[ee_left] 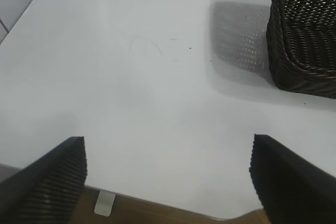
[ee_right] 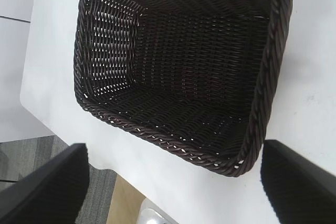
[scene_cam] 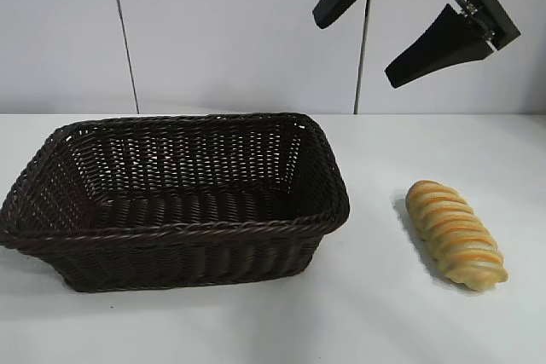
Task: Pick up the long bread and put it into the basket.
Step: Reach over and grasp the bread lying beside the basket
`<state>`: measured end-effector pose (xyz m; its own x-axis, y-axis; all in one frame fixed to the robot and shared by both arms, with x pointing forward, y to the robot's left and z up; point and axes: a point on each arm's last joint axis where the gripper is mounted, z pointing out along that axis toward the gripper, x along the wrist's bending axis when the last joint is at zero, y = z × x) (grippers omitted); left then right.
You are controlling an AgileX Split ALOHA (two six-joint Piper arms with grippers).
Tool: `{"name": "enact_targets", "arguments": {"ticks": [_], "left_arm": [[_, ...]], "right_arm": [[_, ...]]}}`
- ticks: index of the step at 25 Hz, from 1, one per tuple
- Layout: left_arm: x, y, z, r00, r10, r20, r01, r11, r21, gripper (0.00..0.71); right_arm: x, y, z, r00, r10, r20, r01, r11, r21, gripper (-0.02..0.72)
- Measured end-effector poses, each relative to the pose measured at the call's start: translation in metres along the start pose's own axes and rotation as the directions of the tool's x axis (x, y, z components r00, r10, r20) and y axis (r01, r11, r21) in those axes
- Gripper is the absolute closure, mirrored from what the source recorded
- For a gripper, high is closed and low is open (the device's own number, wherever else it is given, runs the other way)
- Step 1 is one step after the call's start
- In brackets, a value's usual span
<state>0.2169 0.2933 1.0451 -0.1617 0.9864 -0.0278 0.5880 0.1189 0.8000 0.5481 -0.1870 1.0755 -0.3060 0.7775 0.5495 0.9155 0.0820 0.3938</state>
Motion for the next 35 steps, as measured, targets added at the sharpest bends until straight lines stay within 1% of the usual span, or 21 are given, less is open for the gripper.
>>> {"name": "enact_targets", "arguments": {"ticks": [14, 17, 19, 22, 24, 25, 29, 31, 34, 35], "left_arm": [[0.000, 0.000, 0.000, 1.000, -0.001, 0.000, 0.001, 1.000, 0.000, 0.095], [0.000, 0.000, 0.000, 1.000, -0.002, 0.000, 0.002, 1.000, 0.000, 0.095], [0.000, 0.000, 0.000, 1.000, -0.002, 0.000, 0.002, 1.000, 0.000, 0.095], [0.000, 0.000, 0.000, 1.000, -0.002, 0.000, 0.002, 1.000, 0.000, 0.095], [0.000, 0.000, 0.000, 1.000, -0.002, 0.000, 0.002, 1.000, 0.000, 0.095], [0.000, 0.000, 0.000, 1.000, -0.002, 0.000, 0.002, 1.000, 0.000, 0.095], [0.000, 0.000, 0.000, 1.000, -0.002, 0.000, 0.002, 1.000, 0.000, 0.095], [0.000, 0.000, 0.000, 1.000, -0.002, 0.000, 0.002, 1.000, 0.000, 0.095], [0.000, 0.000, 0.000, 1.000, -0.002, 0.000, 0.002, 1.000, 0.000, 0.095], [0.000, 0.000, 0.000, 1.000, -0.002, 0.000, 0.002, 1.000, 0.000, 0.095]], "right_arm": [[0.000, 0.001, 0.000, 1.000, -0.002, 0.003, 0.002, 1.000, -0.005, 0.093], [0.006, 0.005, -0.009, 1.000, -0.025, -0.004, 0.025, 1.000, 0.012, 0.093], [0.012, 0.013, -0.022, 0.999, -0.038, 0.017, 0.037, 0.999, 0.013, 0.093], [0.018, 0.030, -0.052, 0.991, -0.062, 0.119, 0.064, 0.998, -0.020, 0.093], [0.022, 0.038, -0.071, 0.977, -0.077, 0.197, 0.087, 0.995, -0.043, 0.093], [0.023, 0.040, -0.077, 0.971, -0.080, 0.225, 0.093, 0.994, -0.052, 0.093], [0.021, 0.042, -0.085, 0.954, -0.067, 0.292, 0.087, 0.995, -0.058, 0.093], [0.013, 0.040, -0.084, 0.932, -0.061, 0.357, 0.081, 0.996, -0.039, 0.093], [-0.003, 0.036, -0.081, 0.881, -0.052, 0.469, 0.060, 0.998, -0.003, 0.093], [-0.007, 0.034, -0.080, 0.869, -0.054, 0.493, 0.056, 0.998, 0.010, 0.093]]}}
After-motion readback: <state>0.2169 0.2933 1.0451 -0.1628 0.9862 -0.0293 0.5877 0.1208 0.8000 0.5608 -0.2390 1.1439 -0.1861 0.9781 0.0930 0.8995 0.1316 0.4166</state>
